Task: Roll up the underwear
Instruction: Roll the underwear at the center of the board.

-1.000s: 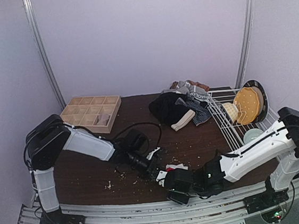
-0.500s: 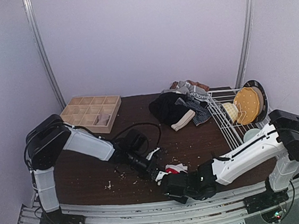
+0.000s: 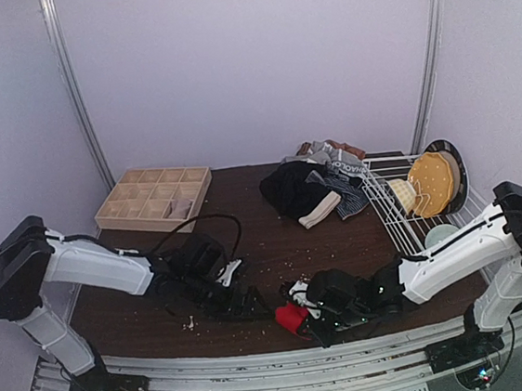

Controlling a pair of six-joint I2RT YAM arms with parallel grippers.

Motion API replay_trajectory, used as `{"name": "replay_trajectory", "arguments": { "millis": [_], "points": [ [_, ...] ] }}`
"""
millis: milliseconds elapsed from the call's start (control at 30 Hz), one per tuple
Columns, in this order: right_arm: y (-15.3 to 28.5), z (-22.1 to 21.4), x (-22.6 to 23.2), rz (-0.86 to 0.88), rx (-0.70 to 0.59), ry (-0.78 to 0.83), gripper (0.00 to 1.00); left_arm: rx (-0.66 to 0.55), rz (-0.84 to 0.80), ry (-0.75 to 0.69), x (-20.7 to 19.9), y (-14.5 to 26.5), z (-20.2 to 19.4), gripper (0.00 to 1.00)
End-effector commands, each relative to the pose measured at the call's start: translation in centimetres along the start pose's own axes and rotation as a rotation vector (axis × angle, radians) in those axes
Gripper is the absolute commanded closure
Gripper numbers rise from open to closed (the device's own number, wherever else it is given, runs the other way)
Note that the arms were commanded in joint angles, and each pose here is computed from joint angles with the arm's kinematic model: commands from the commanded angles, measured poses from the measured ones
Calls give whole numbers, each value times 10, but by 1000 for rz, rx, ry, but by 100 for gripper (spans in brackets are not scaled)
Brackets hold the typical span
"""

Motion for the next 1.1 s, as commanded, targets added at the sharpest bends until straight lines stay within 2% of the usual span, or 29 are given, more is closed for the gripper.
{"name": "replay_trajectory", "arguments": {
  "millis": [0,100,233,400,600,800,933,1067],
  "points": [
    [-1,-11,3,185,73,-174,100,-198,146,-55,19,22,10,2],
    [-2,-13,-6,243,75,-273,100,-290,165,-87,21,31,16,2],
    [-6,-20,-19,295,78,-375,100,-341,63,-147,6,25,22,2],
    [-12,-32,-32,324,86,-461,100,-250,-6,-260,-29,-1,32,2],
    [-14,-38,-43,369,74,-529,100,-180,-92,-266,-45,-26,41,3],
    [-16,-41,-46,394,77,-542,100,-111,-171,-255,-50,-43,39,18],
    [-17,-43,-46,402,87,-541,100,-53,-203,-226,-44,-58,28,24],
    [-17,-43,-43,422,98,-531,100,-24,-246,-212,-43,-69,27,46]
  ]
}}
Point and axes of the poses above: each gripper's point midway between its finger pads, its own y axis back along the fingers, its own x axis along the line the jaws close on, z = x × y, the point moved 3 cm from there along y, back along the fingers, and after that the axes turned 11 degrees about -y, right-handed, at the moved point
